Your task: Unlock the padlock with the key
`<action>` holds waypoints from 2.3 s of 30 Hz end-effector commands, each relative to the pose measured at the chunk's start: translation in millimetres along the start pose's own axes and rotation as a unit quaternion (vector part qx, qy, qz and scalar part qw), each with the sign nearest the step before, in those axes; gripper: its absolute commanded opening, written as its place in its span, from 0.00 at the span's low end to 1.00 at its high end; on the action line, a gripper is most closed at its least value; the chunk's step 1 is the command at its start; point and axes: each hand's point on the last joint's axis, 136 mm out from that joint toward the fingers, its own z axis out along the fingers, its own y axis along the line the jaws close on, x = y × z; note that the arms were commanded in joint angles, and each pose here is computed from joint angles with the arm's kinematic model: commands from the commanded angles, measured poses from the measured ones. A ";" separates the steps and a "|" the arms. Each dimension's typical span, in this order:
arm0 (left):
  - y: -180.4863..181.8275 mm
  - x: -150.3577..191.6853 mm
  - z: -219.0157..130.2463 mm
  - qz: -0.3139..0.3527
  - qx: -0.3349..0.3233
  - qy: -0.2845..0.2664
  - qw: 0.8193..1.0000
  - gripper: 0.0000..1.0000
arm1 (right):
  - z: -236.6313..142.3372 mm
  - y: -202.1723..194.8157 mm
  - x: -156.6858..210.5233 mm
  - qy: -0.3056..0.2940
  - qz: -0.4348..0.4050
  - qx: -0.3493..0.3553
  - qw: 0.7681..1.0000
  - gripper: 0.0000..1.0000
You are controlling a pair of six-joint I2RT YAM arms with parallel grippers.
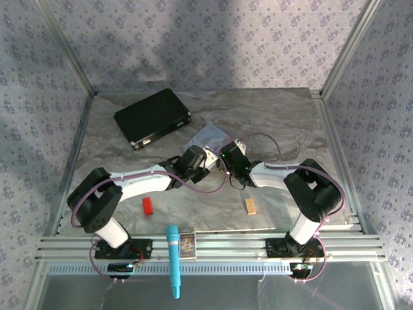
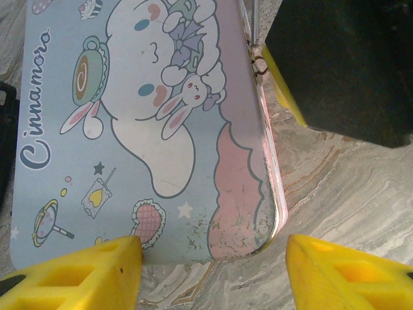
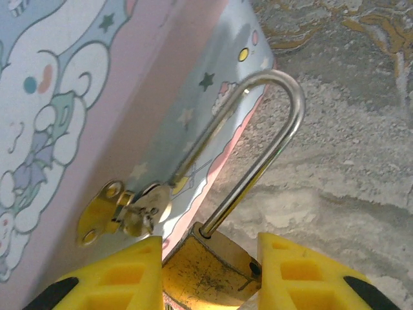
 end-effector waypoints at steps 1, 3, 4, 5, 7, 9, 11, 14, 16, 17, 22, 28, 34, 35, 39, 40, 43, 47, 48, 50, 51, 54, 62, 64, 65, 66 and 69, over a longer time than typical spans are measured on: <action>-9.6 22.7 0.2 0.011 0.019 0.036 0.999 0.61 | 3.3 5.0 -2.2 0.004 -0.001 -0.007 1.000 0.28; -9.2 21.6 -0.2 0.009 0.018 0.035 0.999 0.61 | 3.6 1.9 -2.0 0.007 0.000 -0.005 1.000 0.28; -8.6 21.8 0.0 0.007 0.016 0.036 0.999 0.61 | 3.9 0.4 -1.7 0.011 0.000 -0.004 1.000 0.28; -8.3 21.7 -0.2 0.006 0.016 0.035 0.999 0.60 | 3.9 -1.0 -1.9 0.015 -0.001 -0.003 1.000 0.28; -7.6 23.2 -0.6 0.008 0.013 0.037 0.999 0.60 | 1.8 -6.9 -5.0 0.015 0.000 -0.003 1.000 0.28; -3.9 26.2 -0.8 0.011 0.005 0.044 0.999 0.60 | 0.7 -9.5 -8.4 0.025 0.008 -0.010 1.000 0.28; 1.6 26.9 -0.8 0.007 -0.002 0.047 0.999 0.60 | 0.2 -9.3 -10.4 0.043 0.002 -0.008 0.999 0.28; 10.4 25.1 -1.2 -0.010 -0.012 0.046 0.999 0.61 | -0.9 -14.7 -1.6 0.074 -0.021 0.012 0.997 0.28; 15.9 21.2 -3.2 -0.023 -0.024 0.039 0.999 0.61 | 0.1 -23.9 10.4 0.103 -0.025 0.028 0.994 0.28; 19.0 17.6 -4.4 -0.030 -0.030 0.033 0.999 0.62 | 0.8 -28.3 15.6 0.116 -0.028 0.034 0.992 0.28; 40.0 7.4 -9.6 -0.061 -0.076 0.015 0.995 0.67 | -5.4 -59.2 32.2 0.178 -0.079 0.102 0.976 0.28; 61.9 9.1 -15.3 -0.081 -0.131 0.024 0.988 0.75 | -23.1 -87.4 35.1 0.212 -0.099 0.157 0.959 0.30; 80.8 15.0 -19.4 -0.132 -0.158 0.029 0.978 0.87 | -37.8 -111.6 40.8 0.276 -0.114 0.198 0.933 0.35; 83.4 16.2 -20.0 -0.136 -0.164 0.031 0.977 0.89 | -41.2 -115.5 41.9 0.284 -0.118 0.206 0.929 0.36; 93.9 21.7 -21.6 -0.149 -0.193 0.042 0.969 0.95 | -54.1 -128.9 42.1 0.305 -0.124 0.231 0.915 0.39; 96.6 23.2 -21.9 -0.154 -0.201 0.045 0.966 0.96 | -56.4 -131.1 41.7 0.309 -0.126 0.236 0.913 0.40; 107.8 27.0 -22.6 -0.181 -0.223 0.054 0.956 0.98 | -62.5 -135.9 39.4 0.319 -0.134 0.248 0.905 0.45; 121.0 34.7 -21.7 -0.222 -0.238 0.062 0.944 0.98 | -72.7 -142.0 34.6 0.323 -0.148 0.270 0.895 0.50; 123.7 37.3 -21.1 -0.229 -0.241 0.065 0.941 0.98 | -74.7 -143.6 31.4 0.319 -0.152 0.277 0.893 0.51; 129.1 40.2 -20.9 -0.242 -0.245 0.068 0.936 0.98 | -78.8 -146.9 26.9 0.315 -0.159 0.290 0.890 0.55; 131.4 41.7 -19.9 -0.248 -0.245 0.071 0.935 0.98 | -80.6 -148.0 24.2 0.313 -0.164 0.297 0.887 0.57; 136.7 43.9 -20.4 -0.258 -0.250 0.074 0.930 0.99 | -84.3 -148.0 20.9 0.312 -0.170 0.302 0.885 0.59; 135.8 29.1 -45.7 -0.292 -0.219 0.003 0.931 1.00 | -80.5 -111.5 0.0 0.245 -0.179 0.216 0.928 0.82; 144.1 23.2 -63.3 -0.311 -0.226 -0.041 0.922 1.00 | -87.3 -95.5 -19.4 0.184 -0.196 0.195 0.943 0.99; 148.7 22.5 -71.2 -0.320 -0.230 -0.059 0.917 1.00 | -93.1 -89.6 -30.5 0.151 -0.201 0.190 0.949 0.99; 154.6 22.7 -80.1 -0.329 -0.235 -0.079 0.911 1.00 | -100.7 -82.3 -42.1 0.118 -0.207 0.181 0.954 0.99; 173.0 29.3 -100.8 -0.348 -0.251 -0.129 0.894 1.00 | -125.1 -62.6 -77.7 0.019 -0.229 0.145 0.962 0.99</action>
